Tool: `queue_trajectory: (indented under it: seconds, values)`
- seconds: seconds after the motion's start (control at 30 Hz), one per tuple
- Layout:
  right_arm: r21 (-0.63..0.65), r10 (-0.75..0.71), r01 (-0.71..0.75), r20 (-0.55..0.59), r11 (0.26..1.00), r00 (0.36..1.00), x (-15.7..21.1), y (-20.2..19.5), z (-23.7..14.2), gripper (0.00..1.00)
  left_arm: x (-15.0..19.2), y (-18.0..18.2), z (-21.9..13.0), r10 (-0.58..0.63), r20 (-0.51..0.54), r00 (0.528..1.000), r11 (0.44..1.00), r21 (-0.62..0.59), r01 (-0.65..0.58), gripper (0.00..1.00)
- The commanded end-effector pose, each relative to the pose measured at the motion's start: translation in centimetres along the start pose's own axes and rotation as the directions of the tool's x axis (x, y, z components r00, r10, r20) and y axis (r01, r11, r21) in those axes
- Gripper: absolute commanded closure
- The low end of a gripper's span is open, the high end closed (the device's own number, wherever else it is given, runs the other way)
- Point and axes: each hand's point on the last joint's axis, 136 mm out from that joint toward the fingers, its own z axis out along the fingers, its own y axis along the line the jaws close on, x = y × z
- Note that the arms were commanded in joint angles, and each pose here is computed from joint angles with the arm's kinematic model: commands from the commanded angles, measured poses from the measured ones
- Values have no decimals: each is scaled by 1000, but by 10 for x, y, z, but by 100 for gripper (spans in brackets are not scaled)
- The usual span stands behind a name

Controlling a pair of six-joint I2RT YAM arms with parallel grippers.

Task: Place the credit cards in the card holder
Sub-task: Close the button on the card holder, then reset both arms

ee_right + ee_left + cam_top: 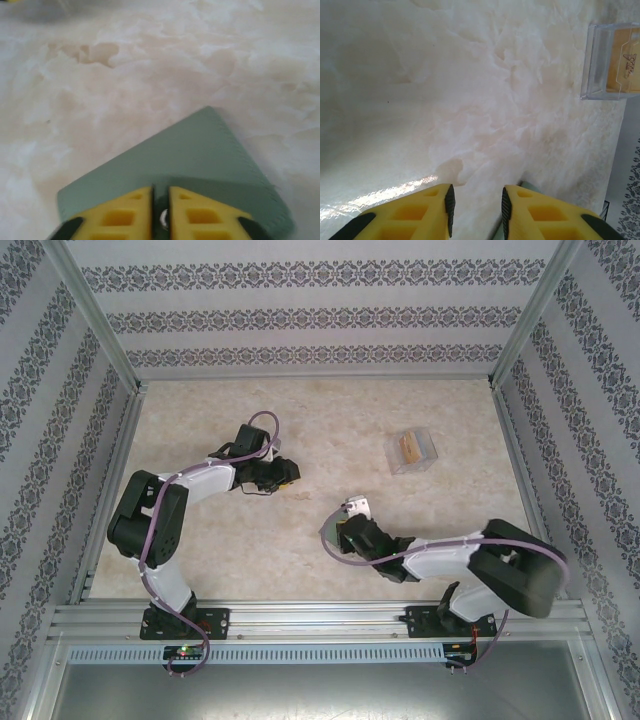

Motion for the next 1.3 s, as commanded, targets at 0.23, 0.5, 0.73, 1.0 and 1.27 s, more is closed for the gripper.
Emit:
queue_trajectory:
  seconds: [0.23,0.5,0.73,1.0,1.27]
  values:
    - [-79,-8,6,-25,997,1000,-74,-17,-47,42,-11,4,-28,50,97,994,995,-94,-41,55]
    - [86,-76,56,241,995,967,-157,-65,-117,2,-49,-8,-117,273,396,877,939,-309,-153,35]
    - [403,-54,-119,393,907,918,-171,-162,-147,2,-57,-15,-170,569,552,610,818,-457,-349,23]
    - [466,-71,-155,430,871,900,-133,-217,-129,2,-65,63,-178,744,437,505,594,-778,-202,20]
    - [390,9,-167,375,905,927,-111,-237,-65,2,-96,98,-175,788,414,456,553,-802,-226,1]
